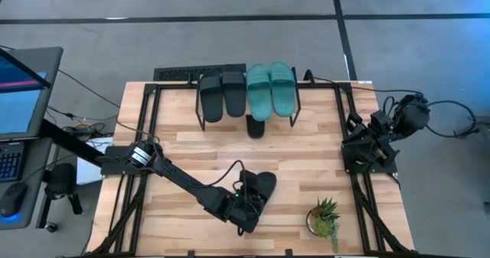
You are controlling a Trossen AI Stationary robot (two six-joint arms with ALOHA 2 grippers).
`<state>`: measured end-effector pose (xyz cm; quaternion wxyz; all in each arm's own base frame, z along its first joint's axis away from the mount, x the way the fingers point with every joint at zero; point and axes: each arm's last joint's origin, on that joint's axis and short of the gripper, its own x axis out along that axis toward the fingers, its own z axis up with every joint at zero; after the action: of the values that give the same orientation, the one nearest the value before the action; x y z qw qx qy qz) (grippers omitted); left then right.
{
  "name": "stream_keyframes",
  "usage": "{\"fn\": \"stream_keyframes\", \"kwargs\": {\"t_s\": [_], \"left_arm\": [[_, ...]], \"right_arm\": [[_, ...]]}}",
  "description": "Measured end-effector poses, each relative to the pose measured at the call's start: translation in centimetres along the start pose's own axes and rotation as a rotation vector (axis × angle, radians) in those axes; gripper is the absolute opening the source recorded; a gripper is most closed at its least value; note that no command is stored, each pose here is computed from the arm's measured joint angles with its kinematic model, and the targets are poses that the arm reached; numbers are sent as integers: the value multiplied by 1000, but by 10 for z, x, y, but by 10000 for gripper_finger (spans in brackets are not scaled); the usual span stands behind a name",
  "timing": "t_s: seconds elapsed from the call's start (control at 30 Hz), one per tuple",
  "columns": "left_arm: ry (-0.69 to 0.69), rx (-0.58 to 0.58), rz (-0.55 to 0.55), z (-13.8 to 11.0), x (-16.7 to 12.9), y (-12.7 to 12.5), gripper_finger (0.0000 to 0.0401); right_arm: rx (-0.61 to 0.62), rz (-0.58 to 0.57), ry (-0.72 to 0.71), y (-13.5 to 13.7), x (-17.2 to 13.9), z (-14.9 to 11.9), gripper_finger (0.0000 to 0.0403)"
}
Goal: Pick and place slides into the shelf
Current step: Put the black slipper under the shelf
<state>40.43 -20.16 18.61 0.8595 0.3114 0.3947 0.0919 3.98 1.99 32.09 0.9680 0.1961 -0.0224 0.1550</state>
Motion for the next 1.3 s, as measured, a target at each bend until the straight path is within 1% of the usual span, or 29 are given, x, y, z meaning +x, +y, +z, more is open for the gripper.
{"fn": "stream_keyframes", "kwargs": {"t_s": [0.17, 0.27, 0.33, 0.63, 0.8, 0.97, 1.13, 1.3], "left_arm": [[64, -30, 51, -1, -1, 11, 2], [130, -28, 94, -6, -1, 17, 2], [163, -49, 117, -9, -1, 21, 2], [369, -146, 208, -36, 0, 36, 1], [439, -154, 258, -46, 1, 44, 1], [494, -139, 293, -59, 12, 53, 1], [546, -150, 313, -73, 30, 65, 0], [558, -162, 267, -80, 49, 76, 0]], "right_arm": [[-1, 0, 0, 0, 0, 0, 61], [-9, 0, 0, 0, 0, 0, 61], [-16, 0, 0, 0, 0, 0, 61], [-27, 3, 1, 0, 0, 0, 61], [-27, 4, 0, 0, 0, 0, 61], [-26, 1, -2, 0, 0, 0, 61], [-17, -19, -15, 0, 0, 1, 61], [-16, -42, -22, -1, 0, 1, 61]]}}
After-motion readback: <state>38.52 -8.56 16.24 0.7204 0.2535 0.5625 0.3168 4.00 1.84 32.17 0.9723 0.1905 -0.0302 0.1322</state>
